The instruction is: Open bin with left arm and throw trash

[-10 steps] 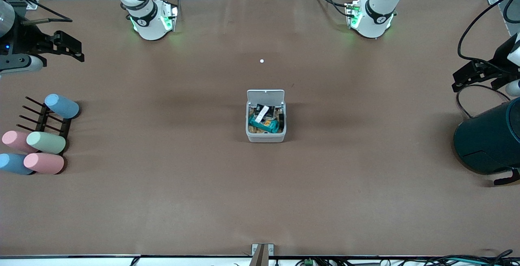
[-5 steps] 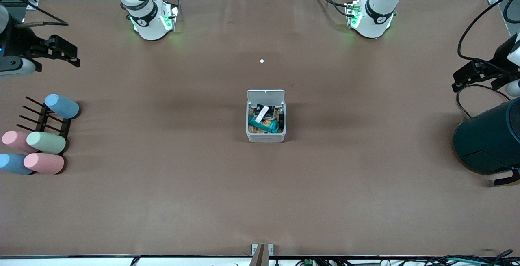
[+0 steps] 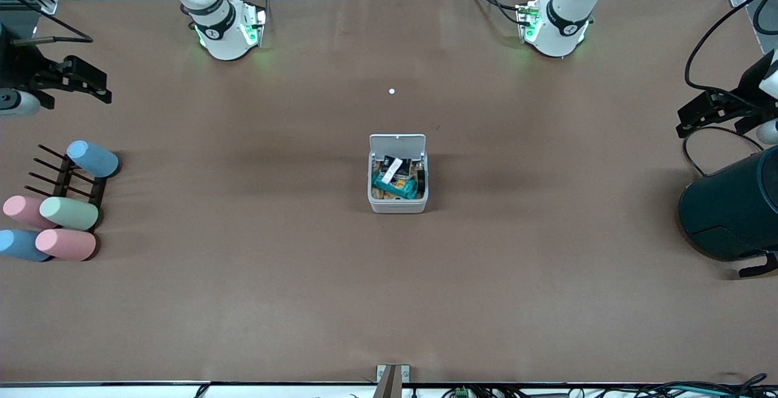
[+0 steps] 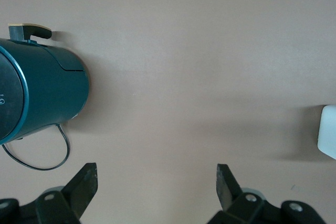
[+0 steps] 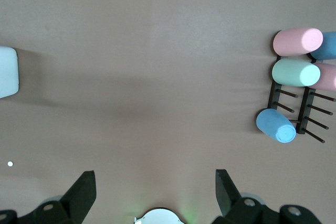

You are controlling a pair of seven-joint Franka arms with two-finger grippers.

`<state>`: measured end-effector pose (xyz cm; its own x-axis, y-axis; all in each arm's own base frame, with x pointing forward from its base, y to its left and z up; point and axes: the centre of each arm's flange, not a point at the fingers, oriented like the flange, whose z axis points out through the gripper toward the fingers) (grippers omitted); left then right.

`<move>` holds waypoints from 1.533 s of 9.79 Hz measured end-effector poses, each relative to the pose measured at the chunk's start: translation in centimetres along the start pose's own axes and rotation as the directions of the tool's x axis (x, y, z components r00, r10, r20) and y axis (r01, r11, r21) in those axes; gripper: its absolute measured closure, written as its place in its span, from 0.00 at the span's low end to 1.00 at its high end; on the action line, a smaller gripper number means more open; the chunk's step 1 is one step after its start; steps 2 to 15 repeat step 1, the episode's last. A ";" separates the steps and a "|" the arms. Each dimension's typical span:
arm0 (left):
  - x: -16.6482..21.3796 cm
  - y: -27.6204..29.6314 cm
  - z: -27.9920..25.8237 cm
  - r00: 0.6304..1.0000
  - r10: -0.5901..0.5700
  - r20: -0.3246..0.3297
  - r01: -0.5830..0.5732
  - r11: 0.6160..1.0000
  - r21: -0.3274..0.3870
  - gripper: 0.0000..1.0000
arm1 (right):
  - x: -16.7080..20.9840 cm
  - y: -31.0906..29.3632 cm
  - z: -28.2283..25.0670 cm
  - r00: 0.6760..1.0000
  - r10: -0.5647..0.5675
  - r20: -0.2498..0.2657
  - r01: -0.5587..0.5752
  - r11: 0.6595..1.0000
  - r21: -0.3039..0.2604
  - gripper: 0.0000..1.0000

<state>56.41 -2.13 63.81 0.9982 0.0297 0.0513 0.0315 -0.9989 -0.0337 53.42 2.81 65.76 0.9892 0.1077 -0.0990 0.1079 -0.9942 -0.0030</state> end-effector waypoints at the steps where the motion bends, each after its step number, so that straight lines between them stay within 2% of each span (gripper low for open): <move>1: 0.0 0.0 0.0 1.000 0.000 0.000 0.000 1.000 0.000 0.00 | 0.0 0.2 0.0 1.000 0.003 -0.001 -0.003 1.000 0.000 0.00; 15: 0.0 0.0 0.0 1.000 0.000 0.000 0.000 1.000 0.000 0.00 | 0.0 0.2 0.0 1.000 0.003 -0.001 -0.003 1.000 0.000 0.00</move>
